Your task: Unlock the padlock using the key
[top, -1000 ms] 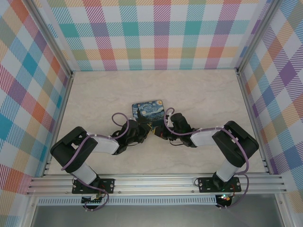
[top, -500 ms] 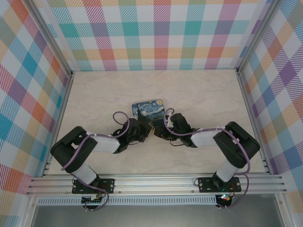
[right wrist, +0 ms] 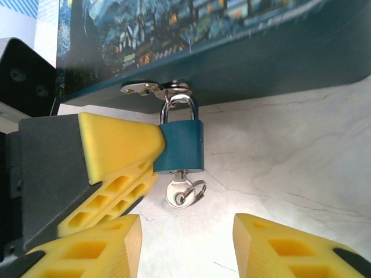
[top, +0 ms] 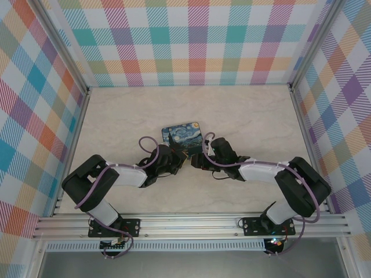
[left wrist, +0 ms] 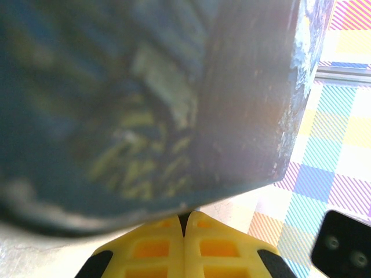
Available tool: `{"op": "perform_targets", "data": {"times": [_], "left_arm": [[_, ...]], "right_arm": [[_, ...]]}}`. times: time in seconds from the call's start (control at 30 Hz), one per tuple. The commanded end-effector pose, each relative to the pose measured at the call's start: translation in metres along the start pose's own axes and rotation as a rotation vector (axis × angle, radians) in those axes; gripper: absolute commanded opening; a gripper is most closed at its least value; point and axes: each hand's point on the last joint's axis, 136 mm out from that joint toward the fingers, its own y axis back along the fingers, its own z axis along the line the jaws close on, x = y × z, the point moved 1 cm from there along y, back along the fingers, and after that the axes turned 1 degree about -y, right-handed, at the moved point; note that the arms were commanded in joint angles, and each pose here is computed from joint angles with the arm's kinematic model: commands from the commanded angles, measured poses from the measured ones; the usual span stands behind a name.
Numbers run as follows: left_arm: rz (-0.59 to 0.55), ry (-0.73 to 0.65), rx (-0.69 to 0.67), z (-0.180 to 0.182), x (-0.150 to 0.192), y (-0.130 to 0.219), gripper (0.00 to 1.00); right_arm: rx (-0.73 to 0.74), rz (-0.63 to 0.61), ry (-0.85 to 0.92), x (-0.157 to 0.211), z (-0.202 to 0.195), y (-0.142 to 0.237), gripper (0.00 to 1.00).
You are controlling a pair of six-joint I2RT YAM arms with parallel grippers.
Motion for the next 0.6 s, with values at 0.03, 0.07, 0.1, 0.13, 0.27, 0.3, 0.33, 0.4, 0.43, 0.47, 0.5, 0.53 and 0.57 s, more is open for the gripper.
{"op": "perform_targets", "data": {"times": [0.03, 0.07, 0.1, 0.13, 0.27, 0.3, 0.33, 0.4, 0.43, 0.47, 0.5, 0.53, 0.57], "left_arm": [[0.019, -0.008, 0.007, -0.007, 0.007, -0.001, 0.06], [0.018, -0.009, 0.008, -0.007, 0.007, -0.001, 0.06], [0.019, -0.009, 0.008, -0.008, 0.007, -0.001, 0.06], [0.019, -0.009, 0.008, -0.008, 0.007, -0.001, 0.06], [0.018, -0.01, 0.011, -0.009, 0.007, 0.0, 0.06], [0.017, -0.011, 0.012, -0.01, 0.007, 0.0, 0.06], [0.016, -0.012, 0.01, -0.009, 0.007, 0.001, 0.06], [0.014, -0.011, 0.01, -0.01, 0.006, 0.001, 0.06], [0.013, -0.011, 0.012, -0.01, 0.006, 0.001, 0.06], [0.012, -0.011, 0.013, -0.011, 0.006, 0.002, 0.06], [0.013, -0.011, 0.012, -0.011, 0.007, 0.002, 0.06], [0.011, -0.011, 0.011, -0.01, 0.006, 0.002, 0.06], [0.011, -0.011, 0.011, -0.011, 0.006, 0.003, 0.06]], "right_arm": [[0.093, -0.054, 0.216, -0.008, -0.008, 0.017, 0.47], [0.092, -0.081, 0.269, -0.011, -0.008, 0.021, 0.47], [0.088, -0.114, 0.331, -0.014, -0.006, 0.025, 0.49], [0.08, -0.151, 0.397, -0.017, -0.003, 0.031, 0.5], [0.029, -0.29, 0.664, -0.026, 0.014, 0.051, 0.58], [0.018, -0.307, 0.729, -0.025, 0.019, 0.055, 0.59], [0.01, -0.315, 0.799, -0.024, 0.023, 0.057, 0.59], [0.013, -0.297, 0.934, -0.016, 0.028, 0.055, 0.59], [0.034, -0.279, 0.992, -0.011, 0.027, 0.052, 0.59], [0.061, -0.266, 1.037, -0.007, 0.025, 0.048, 0.58], [0.097, -0.26, 1.084, -0.003, 0.024, 0.044, 0.58], [0.13, -0.258, 1.119, -0.001, 0.021, 0.04, 0.58], [0.174, -0.262, 1.14, 0.0, 0.018, 0.037, 0.58]]}}
